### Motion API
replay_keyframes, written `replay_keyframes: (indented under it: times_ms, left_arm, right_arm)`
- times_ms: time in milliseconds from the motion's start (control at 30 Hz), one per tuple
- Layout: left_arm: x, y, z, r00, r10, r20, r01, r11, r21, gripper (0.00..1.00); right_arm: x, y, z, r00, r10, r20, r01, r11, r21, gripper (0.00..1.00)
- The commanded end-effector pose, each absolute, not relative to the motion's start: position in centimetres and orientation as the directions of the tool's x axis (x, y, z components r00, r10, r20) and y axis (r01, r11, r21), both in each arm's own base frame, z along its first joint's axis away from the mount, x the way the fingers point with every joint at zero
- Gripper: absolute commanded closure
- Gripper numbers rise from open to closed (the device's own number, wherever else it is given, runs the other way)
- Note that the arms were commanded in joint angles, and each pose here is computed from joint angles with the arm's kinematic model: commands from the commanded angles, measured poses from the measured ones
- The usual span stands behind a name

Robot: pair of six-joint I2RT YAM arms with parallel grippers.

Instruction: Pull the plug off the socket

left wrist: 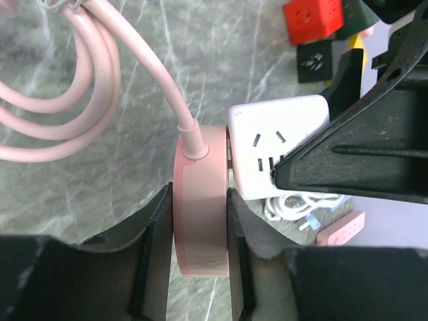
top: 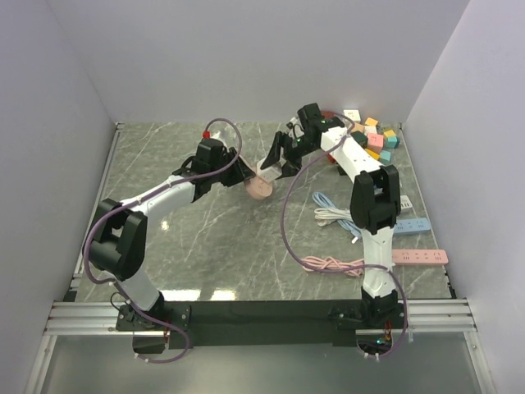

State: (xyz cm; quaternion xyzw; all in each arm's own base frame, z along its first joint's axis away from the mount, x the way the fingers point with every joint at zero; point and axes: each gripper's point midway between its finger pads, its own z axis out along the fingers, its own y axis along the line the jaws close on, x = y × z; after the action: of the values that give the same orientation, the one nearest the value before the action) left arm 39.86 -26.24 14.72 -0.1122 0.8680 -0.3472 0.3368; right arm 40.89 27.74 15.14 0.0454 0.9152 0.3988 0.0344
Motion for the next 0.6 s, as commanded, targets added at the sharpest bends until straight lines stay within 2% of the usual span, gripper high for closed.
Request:
replay_keyframes:
  times_ms: [0,33,67,100,167,233,333,400,433,467,533,567]
  left_arm:
    - [35.6,-22.7,8.8,-0.855,-0.337,-0.394,-0.09,0.845,-0.527,1.0]
    - [35.8,-22.7,9.0,-0.853,-0.341,-0.394,-0.091,0.842,-0.531,0.99]
    - [36.1,-23.0,9.3,-0.851,-0.343,-0.397,-0.086,0.838,-0.538,0.99]
    - [36.2,-23.2,9.5,-0.851,-0.342,-0.398,-0.083,0.836,-0.542,0.99]
    - [36.9,-23.6,10.0,-0.846,-0.349,-0.402,-0.079,0.829,-0.553,0.99]
    - [37.2,-23.7,10.3,-0.846,-0.35,-0.402,-0.078,0.827,-0.557,0.99]
    - [37.8,-23.9,11.0,-0.842,-0.348,-0.413,-0.07,0.829,-0.555,0.99]
    - [38.0,-23.9,11.1,-0.84,-0.348,-0.417,-0.069,0.83,-0.553,0.99]
    - [38.0,-23.8,11.1,-0.839,-0.346,-0.42,-0.069,0.833,-0.55,0.99]
    - [37.9,-23.7,10.9,-0.841,-0.345,-0.417,-0.072,0.835,-0.546,0.99]
    - [37.6,-23.6,10.8,-0.841,-0.345,-0.418,-0.072,0.836,-0.545,0.99]
    - [37.3,-23.4,10.3,-0.843,-0.344,-0.412,-0.077,0.837,-0.541,0.99]
  right_arm:
    - [45.2,23.7,20.5,-0.913,0.289,-0.289,-0.011,0.689,0.725,1.0]
    - [43.9,23.9,18.6,-0.914,0.306,-0.265,0.033,0.709,0.705,1.0]
    - [43.2,25.9,20.6,-0.891,0.325,-0.317,-0.003,0.694,0.72,1.0]
    - [42.8,26.3,20.0,-0.875,0.349,-0.335,0.015,0.712,0.702,1.0]
    - [41.1,28.0,18.4,-0.871,0.364,-0.331,0.04,0.723,0.69,1.0]
    - [38.7,30.5,17.5,-0.886,0.322,-0.335,0.015,0.74,0.672,1.0]
    - [37.7,32.0,17.1,-0.918,0.26,-0.3,-0.014,0.733,0.68,1.0]
    - [37.5,31.1,16.6,-0.932,0.211,-0.295,-0.033,0.761,0.648,1.0]
    - [39.0,30.1,17.9,-0.923,0.216,-0.317,-0.05,0.751,0.659,1.0]
    - [38.6,28.9,17.2,-0.946,0.174,-0.275,-0.046,0.765,0.642,1.0]
    - [41.3,26.0,19.4,-0.929,0.205,-0.308,-0.053,0.75,0.659,1.0]
    - [41.4,25.2,19.6,-0.939,0.187,-0.289,-0.061,0.735,0.675,1.0]
